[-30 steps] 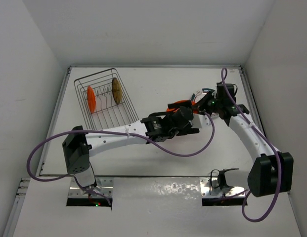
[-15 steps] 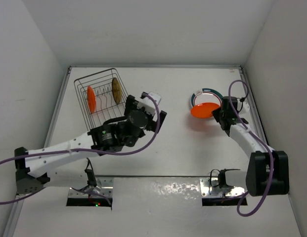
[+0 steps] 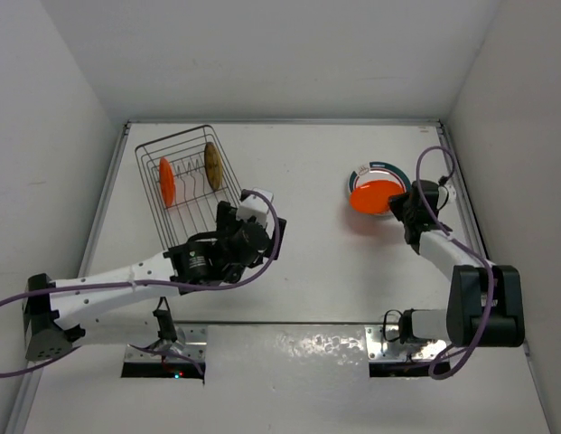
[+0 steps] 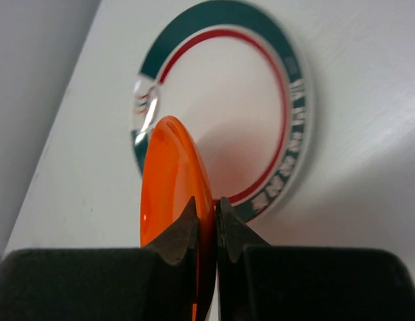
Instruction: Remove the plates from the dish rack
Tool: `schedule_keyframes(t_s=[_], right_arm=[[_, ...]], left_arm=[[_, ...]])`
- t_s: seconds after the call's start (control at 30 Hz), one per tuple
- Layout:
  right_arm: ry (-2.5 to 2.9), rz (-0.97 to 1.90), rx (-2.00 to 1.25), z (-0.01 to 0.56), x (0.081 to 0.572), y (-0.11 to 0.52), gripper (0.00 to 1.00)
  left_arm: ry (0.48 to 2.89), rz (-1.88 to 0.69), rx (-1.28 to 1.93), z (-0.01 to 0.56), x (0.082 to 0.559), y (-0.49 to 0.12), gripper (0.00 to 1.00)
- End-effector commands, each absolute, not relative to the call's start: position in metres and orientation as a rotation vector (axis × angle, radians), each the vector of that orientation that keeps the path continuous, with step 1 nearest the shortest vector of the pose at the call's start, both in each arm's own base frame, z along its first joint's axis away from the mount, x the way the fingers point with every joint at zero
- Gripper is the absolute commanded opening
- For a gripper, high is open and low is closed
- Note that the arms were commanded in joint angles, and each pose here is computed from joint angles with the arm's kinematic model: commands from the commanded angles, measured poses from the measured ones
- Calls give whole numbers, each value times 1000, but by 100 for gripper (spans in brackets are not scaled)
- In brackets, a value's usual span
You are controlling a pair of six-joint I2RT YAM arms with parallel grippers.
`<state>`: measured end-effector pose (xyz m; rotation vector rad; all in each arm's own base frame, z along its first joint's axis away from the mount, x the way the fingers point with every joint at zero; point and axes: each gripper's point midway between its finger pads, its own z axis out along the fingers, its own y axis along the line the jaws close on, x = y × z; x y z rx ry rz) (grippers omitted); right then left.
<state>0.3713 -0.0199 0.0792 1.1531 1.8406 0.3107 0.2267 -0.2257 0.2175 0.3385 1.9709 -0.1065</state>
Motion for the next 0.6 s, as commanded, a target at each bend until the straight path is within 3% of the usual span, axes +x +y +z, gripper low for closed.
schedule_keyframes(t_s=[0.0,0.27,0.33,0.37,0.4,0.47,0.5,0.57], right_arm=[[1772,556,798,135,397,28,0],[2143,803,518,70,389,143,8],[2245,788,450,47,383,164,16],[2259,784,424,45,384,170,22],[2308,767,409,32,376,176,41],[2319,753,396,31,375,180,54],[2365,717,403,25,368,177,77],[2428,586,403,25,358,161,92]], left_arm=[[1907,-200,131,242,233,-216,100],[1894,-230,-326,250,256,-163,100],[1934,-221,-372,243,274,-147,100],[1936,-218,-387,246,281,-142,100],[1942,-172,-423,246,294,-122,100],[1984,-108,-459,237,314,-102,100],[2002,-151,-430,243,325,-102,100],[2054,-121,-486,230,350,-79,100]])
